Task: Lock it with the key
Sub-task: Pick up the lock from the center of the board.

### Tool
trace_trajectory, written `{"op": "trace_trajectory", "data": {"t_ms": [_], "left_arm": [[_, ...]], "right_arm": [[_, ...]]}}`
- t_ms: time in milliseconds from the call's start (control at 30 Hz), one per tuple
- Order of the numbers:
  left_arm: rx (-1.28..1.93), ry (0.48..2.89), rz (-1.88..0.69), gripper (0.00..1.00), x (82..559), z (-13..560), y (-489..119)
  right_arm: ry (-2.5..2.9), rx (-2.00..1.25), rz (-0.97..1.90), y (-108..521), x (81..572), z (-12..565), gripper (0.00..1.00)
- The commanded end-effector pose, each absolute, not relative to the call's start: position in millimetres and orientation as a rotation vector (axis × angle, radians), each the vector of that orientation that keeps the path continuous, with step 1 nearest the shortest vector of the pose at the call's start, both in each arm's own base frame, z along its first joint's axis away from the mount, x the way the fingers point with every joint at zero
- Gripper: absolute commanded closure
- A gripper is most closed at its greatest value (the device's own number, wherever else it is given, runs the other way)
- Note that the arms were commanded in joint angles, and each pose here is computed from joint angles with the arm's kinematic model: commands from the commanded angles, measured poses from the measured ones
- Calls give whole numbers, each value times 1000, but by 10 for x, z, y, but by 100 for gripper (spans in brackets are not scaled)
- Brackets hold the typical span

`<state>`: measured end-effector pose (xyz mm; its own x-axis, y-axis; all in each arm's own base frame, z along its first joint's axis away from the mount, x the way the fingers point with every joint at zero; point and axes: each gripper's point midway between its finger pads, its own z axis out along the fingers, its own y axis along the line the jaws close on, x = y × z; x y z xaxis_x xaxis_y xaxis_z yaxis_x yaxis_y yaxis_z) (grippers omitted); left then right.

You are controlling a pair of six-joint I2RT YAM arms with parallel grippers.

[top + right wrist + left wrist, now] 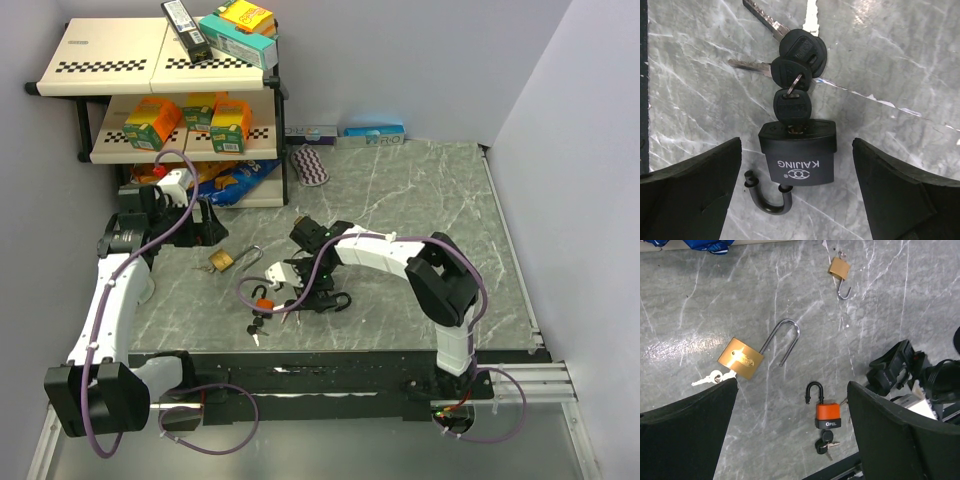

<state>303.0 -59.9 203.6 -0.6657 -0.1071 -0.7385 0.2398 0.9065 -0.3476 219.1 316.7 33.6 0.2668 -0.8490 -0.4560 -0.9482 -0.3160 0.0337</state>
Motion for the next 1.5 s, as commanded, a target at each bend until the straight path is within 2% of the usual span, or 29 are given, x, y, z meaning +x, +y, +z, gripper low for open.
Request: {"op": "trace_trajectory", "data": {"t_ms": [0,333,433,467,533,567,633,667,700,733,800,833,1200,1467], "left_arm": [[47,2186,-555,4,3098,2162,-615],[31,2060,-559,4,3147,2472,-632],[113,2044,-550,4,3139,2555,-652],[151,2051,-564,4,3103,2556,-684],[181,2045,-572,4,3087,2567,-710],[189,2046,-585,4,3077,2569,-728],[202,2047,-605,4,3056,2578,-758],[208,2047,-624,4,3044,2580,-779],[210,2044,-635,4,3038,2596,-799],[212,2041,-642,4,3034,2607,-806],[234,2024,-668,4,3022,2652,-848],[235,2020,-678,4,3022,2664,-860],[294,1980,-852,4,3034,2728,-1063],[394,1939,-963,4,2966,2711,-1359]], "right_arm": [[1601,-2318,598,3199,2157,281,5],[1567,-2337,544,3106,2151,112,14],[1556,-2307,533,3133,2183,141,21],[1552,-2304,535,3135,2173,141,29],[1547,-2276,534,3163,2186,204,38],[1547,-2261,541,3176,2188,238,47],[1551,-2217,547,3209,2202,359,56],[1554,-2193,565,3224,2208,420,65],[1586,-2156,587,3229,2206,483,70],[1580,-2115,608,3269,2229,630,81],[1646,-2005,708,3281,2254,824,90],[1641,-1948,734,3318,2297,1030,98],[1781,-1122,1187,3036,2867,2676,100],[1817,-600,1379,2746,3188,3258,100]]}}
